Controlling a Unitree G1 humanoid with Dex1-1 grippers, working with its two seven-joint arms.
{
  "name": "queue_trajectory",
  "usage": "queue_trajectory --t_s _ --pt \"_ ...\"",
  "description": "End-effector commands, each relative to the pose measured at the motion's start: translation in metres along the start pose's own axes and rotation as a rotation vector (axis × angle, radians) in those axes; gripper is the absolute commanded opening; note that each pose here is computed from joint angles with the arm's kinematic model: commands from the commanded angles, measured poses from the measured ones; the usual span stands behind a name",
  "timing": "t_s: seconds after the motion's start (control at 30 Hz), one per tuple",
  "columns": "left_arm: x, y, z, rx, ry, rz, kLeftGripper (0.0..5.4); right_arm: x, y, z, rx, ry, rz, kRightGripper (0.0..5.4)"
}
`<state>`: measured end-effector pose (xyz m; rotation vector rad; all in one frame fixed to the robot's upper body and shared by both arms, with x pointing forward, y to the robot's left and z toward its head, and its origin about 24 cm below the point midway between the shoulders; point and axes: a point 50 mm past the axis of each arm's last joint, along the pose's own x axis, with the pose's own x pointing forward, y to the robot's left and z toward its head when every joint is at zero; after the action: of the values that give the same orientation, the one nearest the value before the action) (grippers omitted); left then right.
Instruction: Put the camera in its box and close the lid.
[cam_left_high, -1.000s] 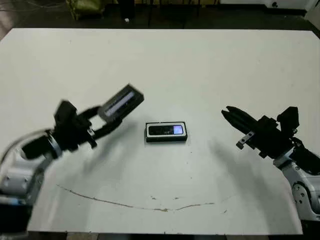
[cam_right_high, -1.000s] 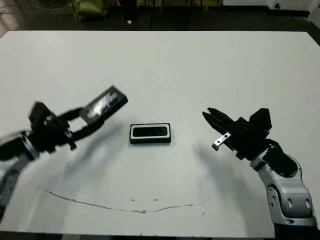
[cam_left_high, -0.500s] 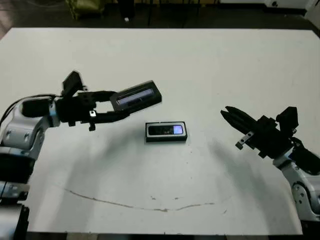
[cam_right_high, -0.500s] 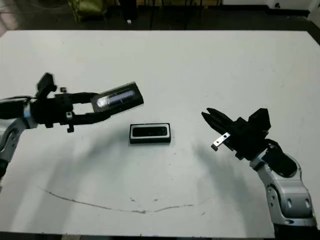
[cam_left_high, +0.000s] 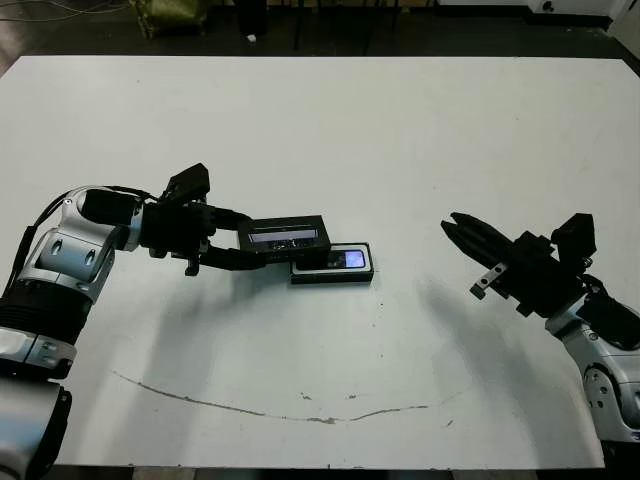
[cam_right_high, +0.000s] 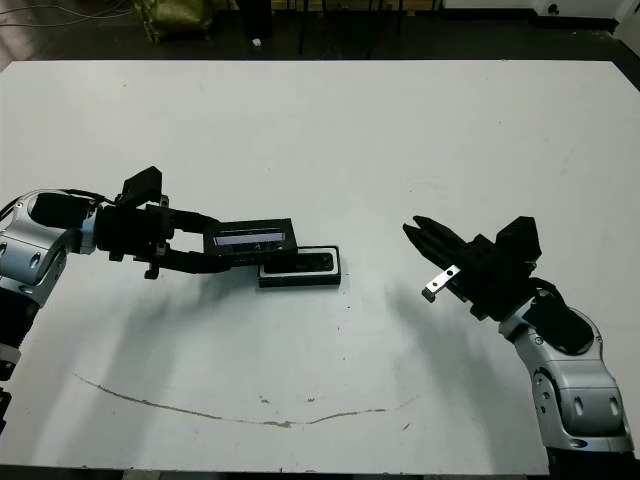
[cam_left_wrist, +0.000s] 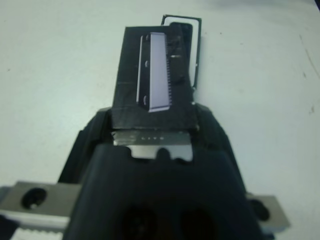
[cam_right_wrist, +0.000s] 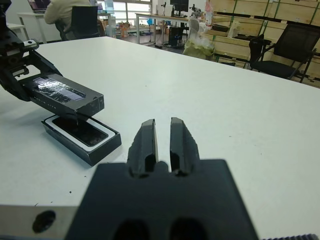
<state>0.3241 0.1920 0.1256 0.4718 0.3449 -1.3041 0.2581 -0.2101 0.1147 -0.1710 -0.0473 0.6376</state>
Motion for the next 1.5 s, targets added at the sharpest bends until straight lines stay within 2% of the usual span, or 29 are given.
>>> queue_trajectory --t_s 0.03,0.43,0.63,0.77,1.0,1.5 --pt "0.004 -0.004 -0.006 -0.031 0.025 -0.032 2.21 -0.002 -0.001 -0.004 0.008 0.036 -0.003 0.0" --pt "0.019 -0.011 -0.003 0.014 0.0 -0.091 2.21 -0.003 -0.001 -0.004 0.006 0.036 -0.006 0.0" --pt "0.029 -0.014 -0.004 -0.003 -0.038 -0.13 2.21 -0.002 -0.001 -0.005 0.027 0.021 0.004 0.0" --pt "0.037 -0.016 -0.003 0.057 -0.016 -0.134 2.21 -0.003 -0.001 -0.004 0.016 0.037 -0.005 0.0" --pt "0.048 -0.013 -0.008 0.039 0.04 -0.121 2.21 -0.004 -0.001 -0.004 0.031 0.033 -0.004 0.0" --pt "0.049 -0.005 -0.022 0.073 0.063 -0.037 2.21 -0.004 -0.001 -0.005 0.04 0.028 -0.004 0.0"
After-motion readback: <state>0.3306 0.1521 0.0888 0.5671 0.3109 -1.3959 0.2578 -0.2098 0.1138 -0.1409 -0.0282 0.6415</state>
